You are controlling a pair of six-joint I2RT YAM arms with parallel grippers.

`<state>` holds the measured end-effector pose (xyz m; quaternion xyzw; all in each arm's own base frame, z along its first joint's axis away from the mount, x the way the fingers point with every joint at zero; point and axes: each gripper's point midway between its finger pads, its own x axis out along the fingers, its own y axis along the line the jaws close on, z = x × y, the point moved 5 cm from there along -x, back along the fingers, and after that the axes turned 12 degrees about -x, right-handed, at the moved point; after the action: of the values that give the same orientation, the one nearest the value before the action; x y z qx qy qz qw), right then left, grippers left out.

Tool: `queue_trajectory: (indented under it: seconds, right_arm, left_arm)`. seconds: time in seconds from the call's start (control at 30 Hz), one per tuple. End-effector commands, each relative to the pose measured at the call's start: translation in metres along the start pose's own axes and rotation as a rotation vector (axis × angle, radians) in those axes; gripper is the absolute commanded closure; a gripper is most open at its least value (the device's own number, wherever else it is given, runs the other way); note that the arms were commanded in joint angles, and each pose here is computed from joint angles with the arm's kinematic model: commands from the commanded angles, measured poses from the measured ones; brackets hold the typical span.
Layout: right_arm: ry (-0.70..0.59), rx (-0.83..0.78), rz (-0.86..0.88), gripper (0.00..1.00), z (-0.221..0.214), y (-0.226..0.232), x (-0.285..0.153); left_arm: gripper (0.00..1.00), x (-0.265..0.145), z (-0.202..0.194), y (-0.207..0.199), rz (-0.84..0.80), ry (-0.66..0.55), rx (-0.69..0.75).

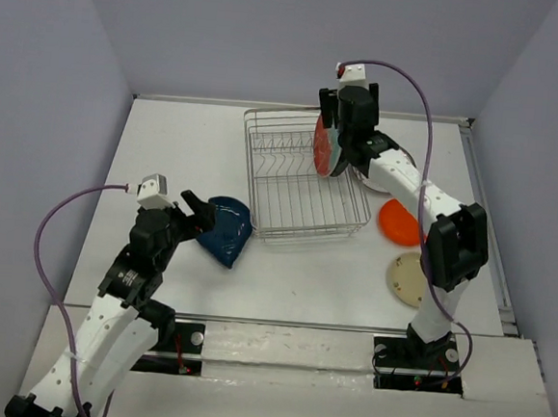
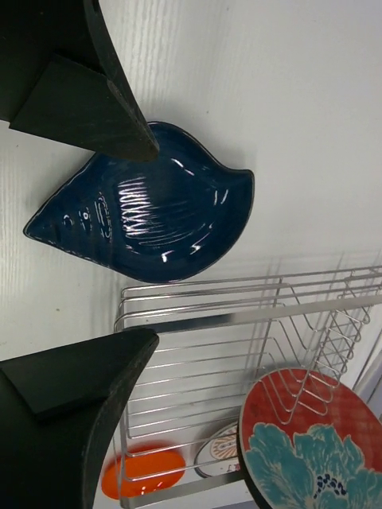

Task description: Load the plates into the dish rack

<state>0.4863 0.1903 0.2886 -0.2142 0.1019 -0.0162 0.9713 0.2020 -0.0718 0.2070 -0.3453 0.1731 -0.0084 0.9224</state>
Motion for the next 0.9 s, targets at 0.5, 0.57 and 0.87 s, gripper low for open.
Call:
queue_trajectory:
  seconds: [0.5, 0.57, 0.87]
  right_arm:
    - [-0.156, 0.344, 0.455, 0.07, 0.059, -0.011, -0.132]
    - [-0.167, 0.361, 0.495, 0.07, 0.060, -0.007, -0.141]
    - [-0.232, 0.404, 0.630, 0.07, 0.061, 0.004, -0.179]
  left_arm:
    - [0.22, 0.045, -0.078, 0.086, 0.354, 0.056, -0.182]
    - [0.26, 0.049, -0.073, 0.083, 0.338, 0.027, -0.189]
    - [0.45, 0.071, -0.077, 0.089, 0.362, 0.045, -0.214]
